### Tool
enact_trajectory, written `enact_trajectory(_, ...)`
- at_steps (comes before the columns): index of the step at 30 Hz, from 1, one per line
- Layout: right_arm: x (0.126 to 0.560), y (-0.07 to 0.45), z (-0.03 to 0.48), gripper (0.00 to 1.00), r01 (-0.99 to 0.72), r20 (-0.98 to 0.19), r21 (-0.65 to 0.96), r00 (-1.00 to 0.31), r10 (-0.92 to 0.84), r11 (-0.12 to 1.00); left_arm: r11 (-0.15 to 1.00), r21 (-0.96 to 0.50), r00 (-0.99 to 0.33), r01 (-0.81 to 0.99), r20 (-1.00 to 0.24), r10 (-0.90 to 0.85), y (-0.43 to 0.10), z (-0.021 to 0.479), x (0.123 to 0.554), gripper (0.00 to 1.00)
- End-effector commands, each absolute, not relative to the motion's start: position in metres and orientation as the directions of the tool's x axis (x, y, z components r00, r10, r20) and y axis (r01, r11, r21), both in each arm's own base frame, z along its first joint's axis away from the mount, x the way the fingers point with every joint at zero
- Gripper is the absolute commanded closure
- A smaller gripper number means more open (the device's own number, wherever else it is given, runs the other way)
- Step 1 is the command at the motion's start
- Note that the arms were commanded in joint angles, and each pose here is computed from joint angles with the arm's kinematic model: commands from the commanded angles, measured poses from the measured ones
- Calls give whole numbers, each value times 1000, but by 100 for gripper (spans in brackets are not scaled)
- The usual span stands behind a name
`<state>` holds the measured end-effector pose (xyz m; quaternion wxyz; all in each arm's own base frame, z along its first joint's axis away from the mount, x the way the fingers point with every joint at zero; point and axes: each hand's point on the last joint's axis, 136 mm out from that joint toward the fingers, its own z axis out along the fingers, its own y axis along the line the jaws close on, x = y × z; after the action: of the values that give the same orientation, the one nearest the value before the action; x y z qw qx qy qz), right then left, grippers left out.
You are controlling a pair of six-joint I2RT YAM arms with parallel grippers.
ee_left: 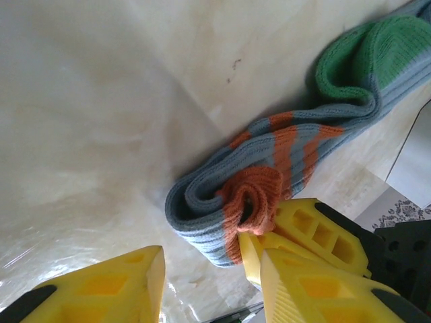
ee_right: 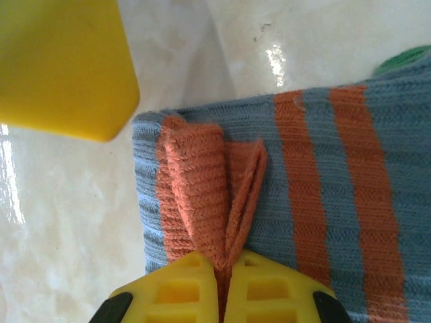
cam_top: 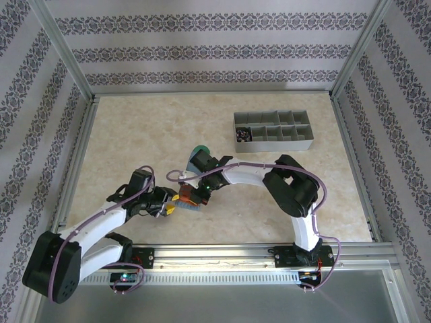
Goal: Roll the socks
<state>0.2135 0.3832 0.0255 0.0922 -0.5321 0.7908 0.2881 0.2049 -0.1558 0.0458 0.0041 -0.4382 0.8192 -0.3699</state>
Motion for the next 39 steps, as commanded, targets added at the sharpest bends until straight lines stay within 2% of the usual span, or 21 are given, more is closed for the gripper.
enact_trajectory(1,212,375,11,100,-865,-388,391,-465,-796,315,336,-643,-635,-688,310,-708,-164,48,215,59)
enact_trajectory(11,214,375,10,100,-834,-379,442,-508,-774,330,364,-604,-636,-709,326,-699,-174,37,222,50)
enact_trajectory(18,210,377,9,100,-815,-370,478,-525,-767,327,336,-610,-619,-718,339,-708,-186,32,232,52)
enact_trajectory(21,208,377,9,100,-811,-373,489,-527,-764,321,331,-594,-604,-733,346,-717,-189,27,234,62)
enact_trajectory(25,206,376,11,99,-819,-388,486,-516,-764,307,337,-529,-560,-779,346,-753,-181,18,228,88)
enact_trajectory(27,205,376,15,94,-836,-409,466,-493,-768,288,341,-502,-543,-795,336,-770,-175,17,224,100)
enact_trajectory(31,207,370,28,68,-920,-516,314,-373,-771,235,350,-442,-515,-826,339,-787,-167,17,212,100)
enact_trajectory(35,213,365,61,49,-979,-669,2,-153,-728,204,336,-411,-489,-847,357,-796,-164,15,203,100)
enact_trajectory(39,204,359,68,44,-965,-619,-218,19,-785,148,333,-410,-487,-849,361,-796,-164,16,204,100)
